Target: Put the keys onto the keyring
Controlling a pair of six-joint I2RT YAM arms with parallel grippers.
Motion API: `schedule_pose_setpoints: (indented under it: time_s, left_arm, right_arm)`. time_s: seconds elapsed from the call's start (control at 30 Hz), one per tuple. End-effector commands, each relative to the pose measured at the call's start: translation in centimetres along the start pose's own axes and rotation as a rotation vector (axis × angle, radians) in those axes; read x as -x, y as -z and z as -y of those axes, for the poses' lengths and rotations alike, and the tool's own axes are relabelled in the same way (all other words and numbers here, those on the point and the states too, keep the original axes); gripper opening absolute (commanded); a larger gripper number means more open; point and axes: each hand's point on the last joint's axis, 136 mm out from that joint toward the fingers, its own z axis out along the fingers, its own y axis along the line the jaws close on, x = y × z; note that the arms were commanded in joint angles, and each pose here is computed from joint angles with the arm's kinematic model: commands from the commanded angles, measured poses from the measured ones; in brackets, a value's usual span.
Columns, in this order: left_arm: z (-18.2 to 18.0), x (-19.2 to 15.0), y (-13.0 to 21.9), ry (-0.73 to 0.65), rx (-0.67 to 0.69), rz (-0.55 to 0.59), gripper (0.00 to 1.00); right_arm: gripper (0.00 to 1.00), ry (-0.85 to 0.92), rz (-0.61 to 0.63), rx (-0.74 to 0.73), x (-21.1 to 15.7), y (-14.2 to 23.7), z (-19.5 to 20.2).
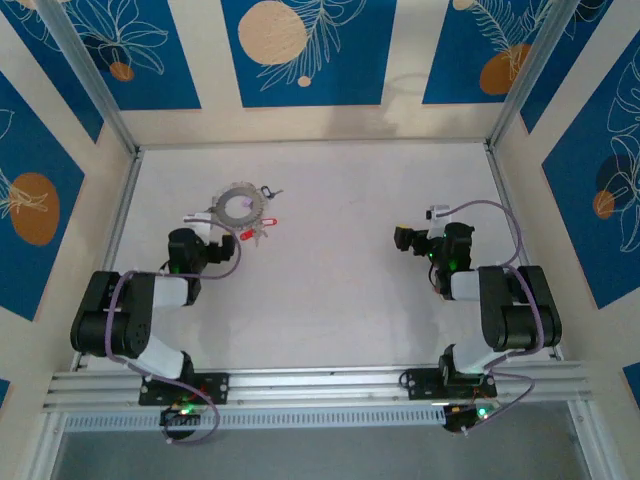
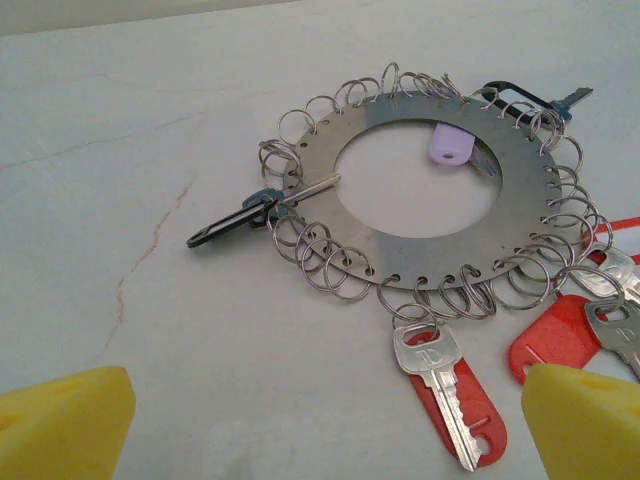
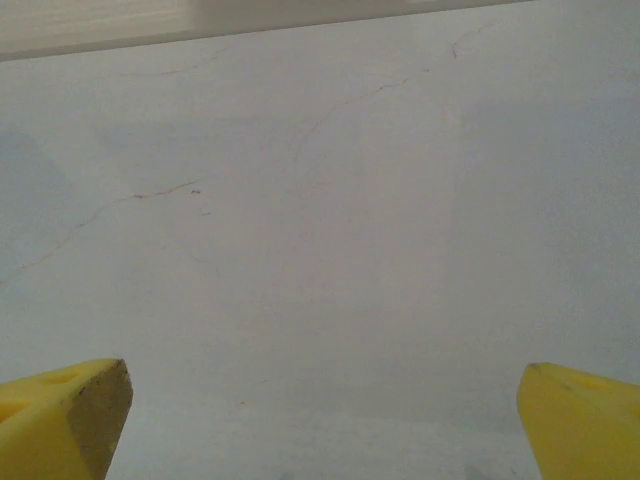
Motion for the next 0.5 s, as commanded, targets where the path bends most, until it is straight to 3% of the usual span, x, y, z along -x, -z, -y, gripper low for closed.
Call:
schedule_pose_setpoints:
  time_s: [0.0, 0.47]
  left_arm:
    - [0.15, 1.48, -0.27, -0.014, -0.017, 0.045, 0.99]
    - [0.14, 1.55, -0.26, -0.014, -0.017, 0.048, 0.99]
  right_arm:
    - [0.99, 0.022, 0.045, 0.019, 1.54, -0.20, -0.25]
    - [0.99, 0.022, 0.042, 0.020, 1.47, -0.24, -0.29]
